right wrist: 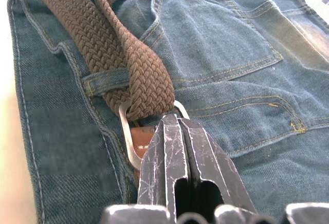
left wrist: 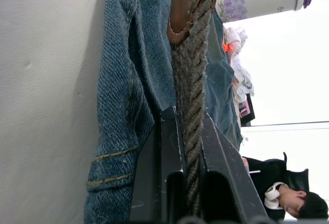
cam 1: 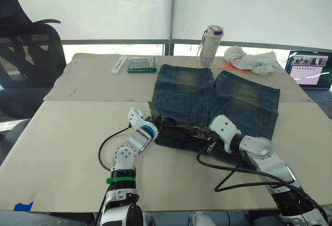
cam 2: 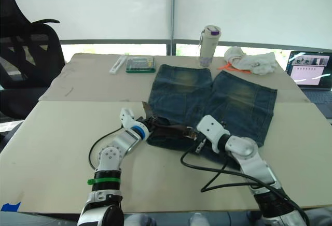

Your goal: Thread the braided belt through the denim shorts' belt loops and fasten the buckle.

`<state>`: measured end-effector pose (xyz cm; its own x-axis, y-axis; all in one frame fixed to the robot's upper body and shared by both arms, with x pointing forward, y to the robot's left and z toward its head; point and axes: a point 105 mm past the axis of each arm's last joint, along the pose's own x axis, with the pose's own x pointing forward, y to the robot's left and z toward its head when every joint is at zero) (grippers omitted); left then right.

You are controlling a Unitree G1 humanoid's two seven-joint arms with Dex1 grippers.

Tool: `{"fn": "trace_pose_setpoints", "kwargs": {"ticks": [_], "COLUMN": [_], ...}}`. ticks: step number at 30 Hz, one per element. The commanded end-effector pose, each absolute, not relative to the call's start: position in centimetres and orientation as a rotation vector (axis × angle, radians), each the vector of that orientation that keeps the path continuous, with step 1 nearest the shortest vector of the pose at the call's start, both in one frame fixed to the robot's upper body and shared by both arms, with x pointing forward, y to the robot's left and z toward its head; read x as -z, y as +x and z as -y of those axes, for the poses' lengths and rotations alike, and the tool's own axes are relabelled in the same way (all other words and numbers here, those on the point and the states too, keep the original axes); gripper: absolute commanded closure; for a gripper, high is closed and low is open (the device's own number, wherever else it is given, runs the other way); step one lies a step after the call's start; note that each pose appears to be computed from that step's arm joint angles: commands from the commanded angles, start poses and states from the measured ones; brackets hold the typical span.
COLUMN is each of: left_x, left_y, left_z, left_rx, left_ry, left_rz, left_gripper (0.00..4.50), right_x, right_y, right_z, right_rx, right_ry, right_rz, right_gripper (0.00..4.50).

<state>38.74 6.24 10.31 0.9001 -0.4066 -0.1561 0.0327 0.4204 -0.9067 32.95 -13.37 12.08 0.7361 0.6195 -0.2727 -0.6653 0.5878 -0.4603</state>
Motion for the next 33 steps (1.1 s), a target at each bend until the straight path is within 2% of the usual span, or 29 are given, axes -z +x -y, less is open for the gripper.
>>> {"fn": "trace_pose_setpoints", "kwargs": {"ticks": [1,13,18,25,33], "left_x": [-10.0,-10.3,-10.3,-9.3,-9.0], "left_y": [38.4,39.0,39.8,40.0,40.0], "left_z": [-4.7,-6.5,-8.3,-9.3,-9.5], "left_rx": [0.306,0.292,0.217,0.150,0.122], "left_ry": [-1.138,-1.069,-1.069,-1.047,-1.057], "left_rz": [-0.412,-0.360,-0.315,-0.317,-0.321], "left_gripper": [4.50,4.50,4.50,4.50,4.50], "right_x": [-13.0,-10.9,-9.8,-9.5,-9.0], "right_y": [33.3,33.9,33.8,32.9,33.1], "right_z": [13.0,12.2,12.3,12.4,13.1], "right_rx": [-0.747,-0.789,-0.810,-0.845,-0.855], "right_ry": [-0.582,-0.539,-0.552,-0.479,-0.516], "right_rz": [-0.048,-0.090,-0.115,-0.094,-0.124], "right_gripper": [4.49,4.49,4.49,4.49,4.49]}}
